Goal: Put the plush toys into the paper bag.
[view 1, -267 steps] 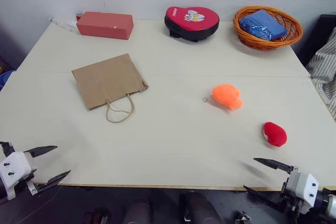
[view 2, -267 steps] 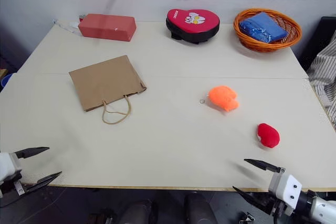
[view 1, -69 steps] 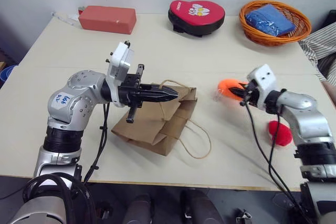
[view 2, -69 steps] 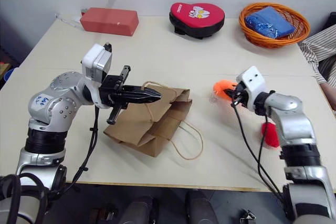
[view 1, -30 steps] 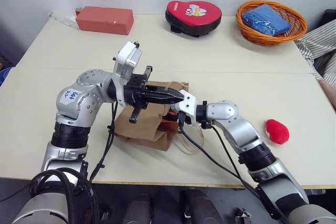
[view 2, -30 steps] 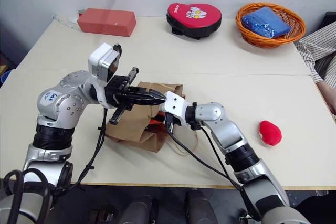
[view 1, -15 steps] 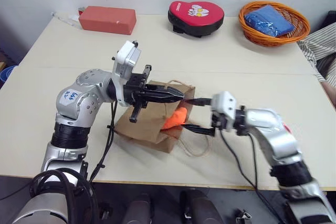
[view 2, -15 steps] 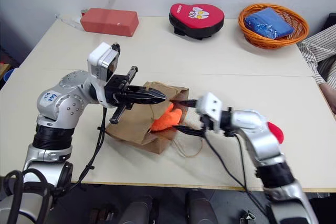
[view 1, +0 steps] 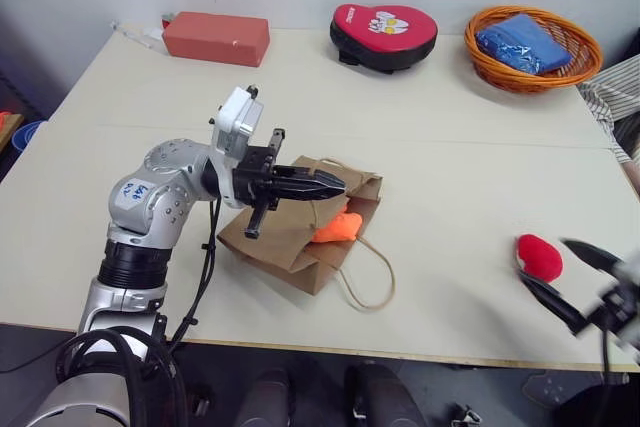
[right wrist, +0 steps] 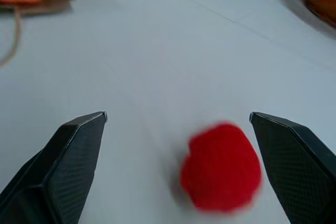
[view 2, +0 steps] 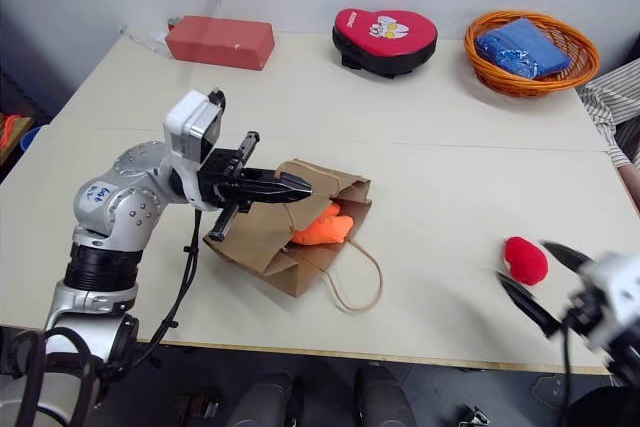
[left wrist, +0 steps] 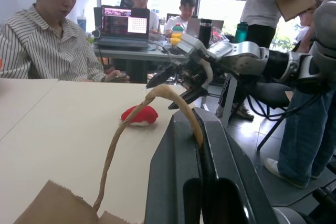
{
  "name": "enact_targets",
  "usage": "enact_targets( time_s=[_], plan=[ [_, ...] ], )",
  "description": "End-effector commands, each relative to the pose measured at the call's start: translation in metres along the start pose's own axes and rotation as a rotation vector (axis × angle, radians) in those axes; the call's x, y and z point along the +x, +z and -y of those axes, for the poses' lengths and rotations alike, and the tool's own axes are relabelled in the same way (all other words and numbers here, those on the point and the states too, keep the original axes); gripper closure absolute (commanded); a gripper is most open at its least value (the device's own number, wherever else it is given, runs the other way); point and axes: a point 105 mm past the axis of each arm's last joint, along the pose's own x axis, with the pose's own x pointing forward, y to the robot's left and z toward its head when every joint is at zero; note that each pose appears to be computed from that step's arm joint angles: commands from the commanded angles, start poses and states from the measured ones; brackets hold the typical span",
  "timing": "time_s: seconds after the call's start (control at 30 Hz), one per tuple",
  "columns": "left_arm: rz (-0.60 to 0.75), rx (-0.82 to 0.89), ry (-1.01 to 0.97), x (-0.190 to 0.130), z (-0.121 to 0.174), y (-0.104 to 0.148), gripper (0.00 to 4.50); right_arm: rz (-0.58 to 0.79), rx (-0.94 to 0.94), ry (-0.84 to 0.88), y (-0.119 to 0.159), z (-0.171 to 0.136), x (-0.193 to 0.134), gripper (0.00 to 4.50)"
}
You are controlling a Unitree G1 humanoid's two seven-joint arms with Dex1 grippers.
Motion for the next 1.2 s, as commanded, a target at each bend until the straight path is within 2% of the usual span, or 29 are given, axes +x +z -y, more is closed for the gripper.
enact_targets(
  time_s=[0.03, 0.2, 0.33, 0.47, 0.6, 0.77, 0.8, 0.87, 0.97, 1.1, 1.2],
  plan=[
    [0.007, 0.033, -0.03, 0.004, 0.002, 0.005, 4.5, 0.019, -0.02, -0.107, 0.004, 0.006, -0.024, 0.01],
    [0.016, 0.031, -0.028, 0.006, -0.001, 0.005, 4.5, -0.038, 0.072, -0.162, -0.016, -0.002, -0.032, 0.01],
    [0.017, 0.031, -0.028, 0.007, -0.001, 0.004, 4.5, -0.059, 0.077, -0.106, -0.008, 0.003, 0.005, 0.01],
    [0.018, 0.033, -0.025, 0.009, -0.001, 0.004, 4.5, -0.156, 0.114, -0.047, -0.016, 0.01, 0.039, 0.01],
    [0.021, 0.038, -0.018, 0.009, 0.0, 0.005, 4.5, -0.201, 0.065, -0.016, -0.024, 0.02, 0.066, 0.87],
    [0.016, 0.044, -0.007, 0.007, 0.0, 0.007, 4.5, -0.217, 0.021, 0.006, -0.024, 0.026, 0.078, 2.67],
    [0.013, 0.046, -0.004, 0.006, 0.0, 0.007, 4.5, -0.16, 0.014, 0.026, -0.013, 0.025, 0.082, 3.01],
    [0.01, 0.049, -0.001, 0.004, 0.0, 0.008, 4.5, 0.002, 0.005, 0.158, 0.022, 0.006, 0.09, 3.63],
    [0.009, 0.048, 0.003, 0.003, 0.0, 0.01, 4.5, 0.119, 0.037, 0.436, 0.06, -0.046, 0.093, 4.36],
    [0.006, 0.044, 0.001, 0.003, -0.001, 0.009, 4.5, 0.201, 0.061, 0.647, 0.094, -0.108, 0.113, 4.45],
    [0.008, 0.043, -0.002, 0.005, -0.002, 0.01, 4.5, 0.182, 0.056, 0.754, 0.103, -0.147, 0.127, 4.45]
  ],
)
